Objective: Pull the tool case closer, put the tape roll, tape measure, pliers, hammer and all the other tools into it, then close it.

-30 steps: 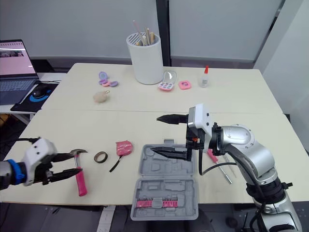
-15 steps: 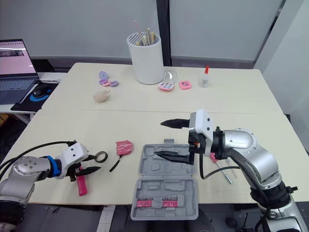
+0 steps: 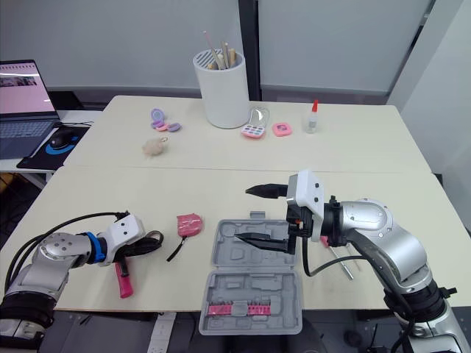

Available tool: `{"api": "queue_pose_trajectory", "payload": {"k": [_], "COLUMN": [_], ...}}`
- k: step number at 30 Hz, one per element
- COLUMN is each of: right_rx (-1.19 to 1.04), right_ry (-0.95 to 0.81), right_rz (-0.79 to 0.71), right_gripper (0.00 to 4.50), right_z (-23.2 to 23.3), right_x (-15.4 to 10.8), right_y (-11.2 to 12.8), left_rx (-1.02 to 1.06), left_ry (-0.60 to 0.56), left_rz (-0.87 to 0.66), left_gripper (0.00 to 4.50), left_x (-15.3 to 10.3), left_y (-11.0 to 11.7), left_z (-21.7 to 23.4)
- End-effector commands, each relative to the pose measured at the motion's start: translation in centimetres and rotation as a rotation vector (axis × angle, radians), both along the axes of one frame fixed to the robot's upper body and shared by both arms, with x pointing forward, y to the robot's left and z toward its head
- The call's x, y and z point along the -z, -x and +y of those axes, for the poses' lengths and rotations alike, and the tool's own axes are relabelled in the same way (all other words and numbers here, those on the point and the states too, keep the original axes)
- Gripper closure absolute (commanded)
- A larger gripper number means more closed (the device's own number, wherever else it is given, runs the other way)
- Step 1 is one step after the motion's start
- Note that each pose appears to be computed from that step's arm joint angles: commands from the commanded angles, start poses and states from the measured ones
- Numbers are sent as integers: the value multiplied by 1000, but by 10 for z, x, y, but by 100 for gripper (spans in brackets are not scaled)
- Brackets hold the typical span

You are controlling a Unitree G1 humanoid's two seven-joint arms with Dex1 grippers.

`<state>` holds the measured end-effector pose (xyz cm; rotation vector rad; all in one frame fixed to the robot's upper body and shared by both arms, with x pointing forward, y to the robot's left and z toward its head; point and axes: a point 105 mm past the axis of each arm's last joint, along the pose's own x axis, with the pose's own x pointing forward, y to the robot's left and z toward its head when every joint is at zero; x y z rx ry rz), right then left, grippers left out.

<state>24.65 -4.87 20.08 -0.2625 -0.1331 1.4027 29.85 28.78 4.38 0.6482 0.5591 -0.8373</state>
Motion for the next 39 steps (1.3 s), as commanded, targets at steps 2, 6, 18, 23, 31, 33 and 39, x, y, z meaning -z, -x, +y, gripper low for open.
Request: {"api": "queue_pose_trajectory", "payload": {"k": [2,6,18,23,31,33,39], "right_rx": [-10,-13,2,14,47,55,77], "right_ry": [2,15,128,194,212,210,225], "right_rz": [-36,-34,-53,-75,-84,-80,-86], "right_gripper": [0,0,0,0,0,0,0], "right_z": [0,-1,-7,-10,-10,-11,-11], "right_x": [-5,-2,22,33,35,34,35], "right_y": [3,3,2,2,2,2,1], "left_rx": [4,-20,113,233,337,347,369], "left_ry": [16,33,255,250,197,181,131], "left_rz": [-8,11,121,112,55,45,40], "left_gripper": [446,446,446,446,446,446,446], "left_x": [-9,-20,-96,-97,-77,-72,-55], "left_y": [-2,1,16,14,-2,-6,-15], "left_z": [1,8,-53,-93,-142,-148,-166]}}
